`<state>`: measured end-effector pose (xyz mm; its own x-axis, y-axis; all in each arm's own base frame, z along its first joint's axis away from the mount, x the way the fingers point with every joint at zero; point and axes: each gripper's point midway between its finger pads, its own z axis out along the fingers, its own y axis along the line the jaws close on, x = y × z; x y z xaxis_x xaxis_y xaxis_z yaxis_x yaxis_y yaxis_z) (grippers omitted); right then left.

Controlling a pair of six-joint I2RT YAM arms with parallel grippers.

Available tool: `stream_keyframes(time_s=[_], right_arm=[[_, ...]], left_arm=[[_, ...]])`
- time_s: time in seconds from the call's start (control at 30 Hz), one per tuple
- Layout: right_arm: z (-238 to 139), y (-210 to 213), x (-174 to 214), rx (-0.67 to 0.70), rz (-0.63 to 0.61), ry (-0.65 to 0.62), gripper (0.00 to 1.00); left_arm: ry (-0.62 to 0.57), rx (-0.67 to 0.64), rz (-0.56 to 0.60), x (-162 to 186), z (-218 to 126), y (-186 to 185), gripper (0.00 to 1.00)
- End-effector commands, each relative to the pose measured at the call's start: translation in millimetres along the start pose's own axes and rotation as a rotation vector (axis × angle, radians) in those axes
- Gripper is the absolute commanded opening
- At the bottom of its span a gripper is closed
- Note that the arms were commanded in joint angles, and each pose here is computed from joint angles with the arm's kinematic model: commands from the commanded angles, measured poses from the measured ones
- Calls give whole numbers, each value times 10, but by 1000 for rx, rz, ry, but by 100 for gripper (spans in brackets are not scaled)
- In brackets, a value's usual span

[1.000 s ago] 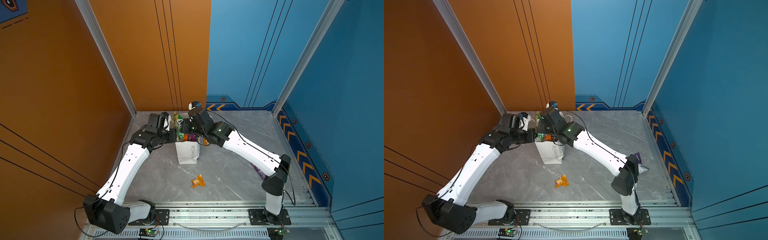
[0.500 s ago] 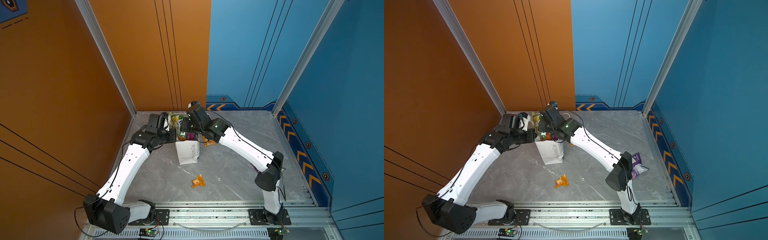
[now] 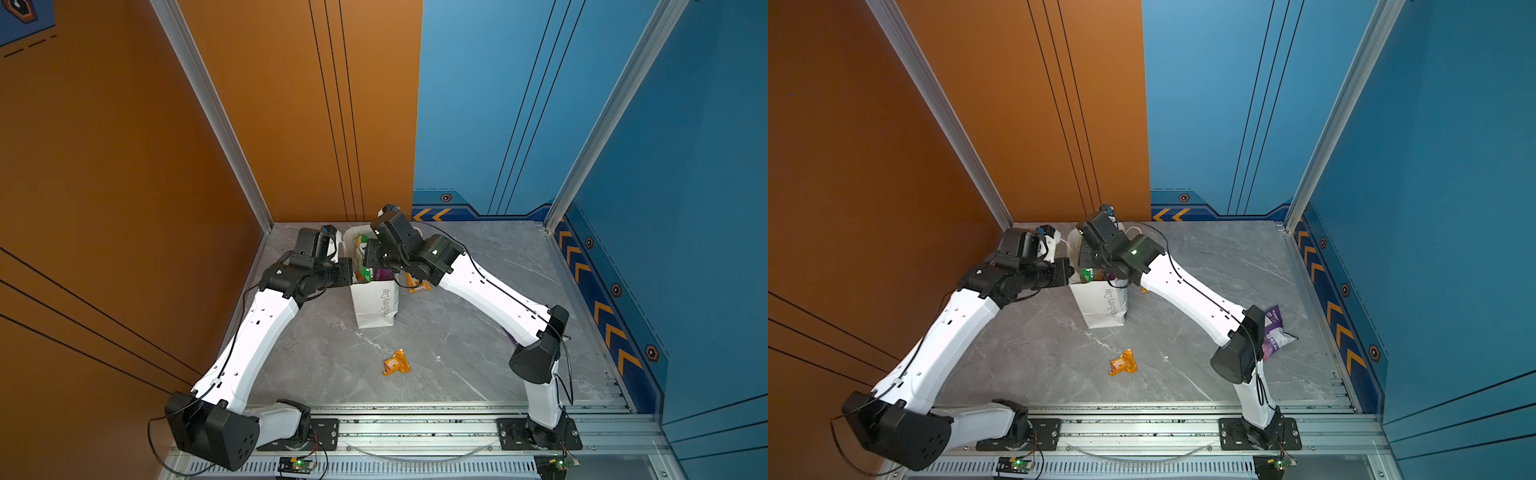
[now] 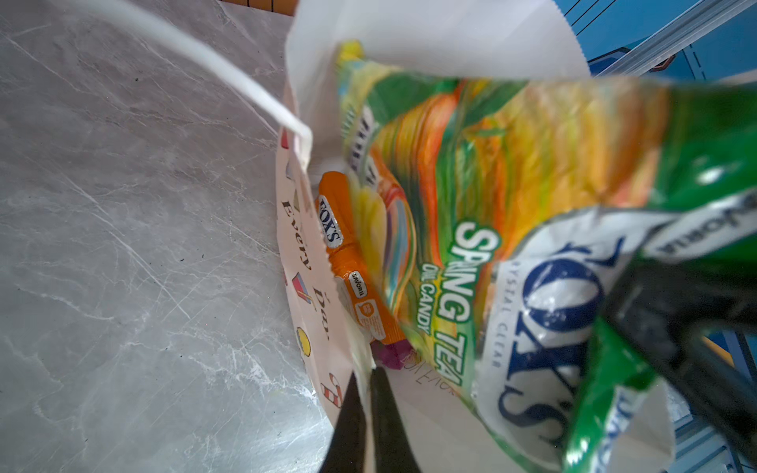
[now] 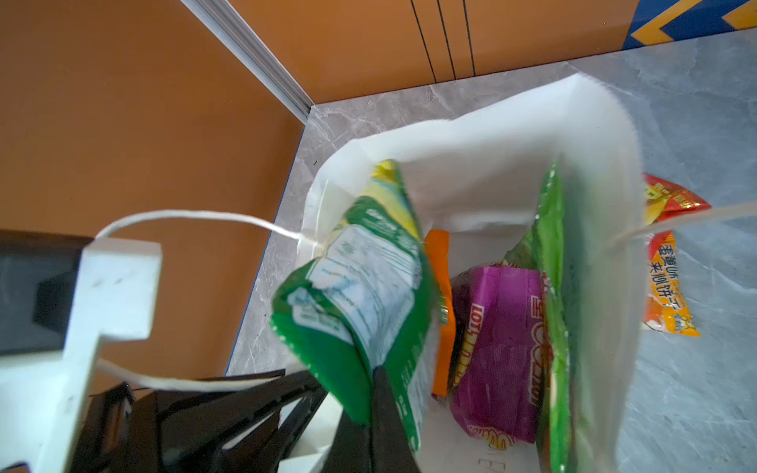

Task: Place the snacks into the paper bag
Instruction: 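Lower the green bag into the paper bag opening with the right gripper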

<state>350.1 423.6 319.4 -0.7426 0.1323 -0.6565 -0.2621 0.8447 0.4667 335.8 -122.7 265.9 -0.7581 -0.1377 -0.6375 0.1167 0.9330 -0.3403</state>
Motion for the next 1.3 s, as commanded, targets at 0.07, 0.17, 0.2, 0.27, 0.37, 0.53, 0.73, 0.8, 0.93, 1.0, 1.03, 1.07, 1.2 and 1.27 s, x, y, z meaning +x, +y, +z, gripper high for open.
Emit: stream_keyframes(time_s=[0.07, 0.17, 0.2, 0.27, 0.37, 0.53, 0.73, 0.8, 0.93, 1.0, 1.03, 1.07, 1.2, 1.27], right_arm=[[-348, 113, -137, -30, -17, -59, 0], [-295, 117, -131, -30, -16, -59, 0], [-264, 122, -119, -35, -13, -53, 0], [-192, 131, -96, -44, -6, -40, 0], [-71, 132, -79, -54, 5, -26, 0], [149, 70, -96, -62, 35, -3, 0], [440, 53, -59, -67, 41, 32, 0], [513, 25, -47, -60, 45, 37, 0], [610, -30, -21, -41, 42, 42, 0], [623, -54, -14, -27, 33, 40, 0], [626, -72, -20, -18, 26, 34, 0], [632, -90, -23, -9, 21, 31, 0], [578, -54, -63, -18, 9, 19, 2], [538, -28, -93, -23, 0, 8, 10]], left_arm=[[-86, 10, 47, -162, -121, -50, 0], [-84, 22, 51, -158, -121, -74, 0], [-85, 26, 50, -162, -124, -80, 0], [-87, 31, 53, -163, -133, -91, 0], [-95, 43, 58, -172, -152, -121, 0], [-96, 59, 64, -165, -159, -153, 0], [-99, 73, 69, -168, -175, -183, 0], [-97, 74, 70, -164, -171, -185, 0], [-99, 74, 73, -168, -173, -186, 0], [-98, 73, 72, -166, -167, -185, 0], [-98, 75, 73, -167, -168, -192, 0], [-98, 74, 72, -169, -170, -189, 0], [-98, 71, 72, -166, -166, -183, 0], [-99, 71, 72, -170, -168, -183, 0]])
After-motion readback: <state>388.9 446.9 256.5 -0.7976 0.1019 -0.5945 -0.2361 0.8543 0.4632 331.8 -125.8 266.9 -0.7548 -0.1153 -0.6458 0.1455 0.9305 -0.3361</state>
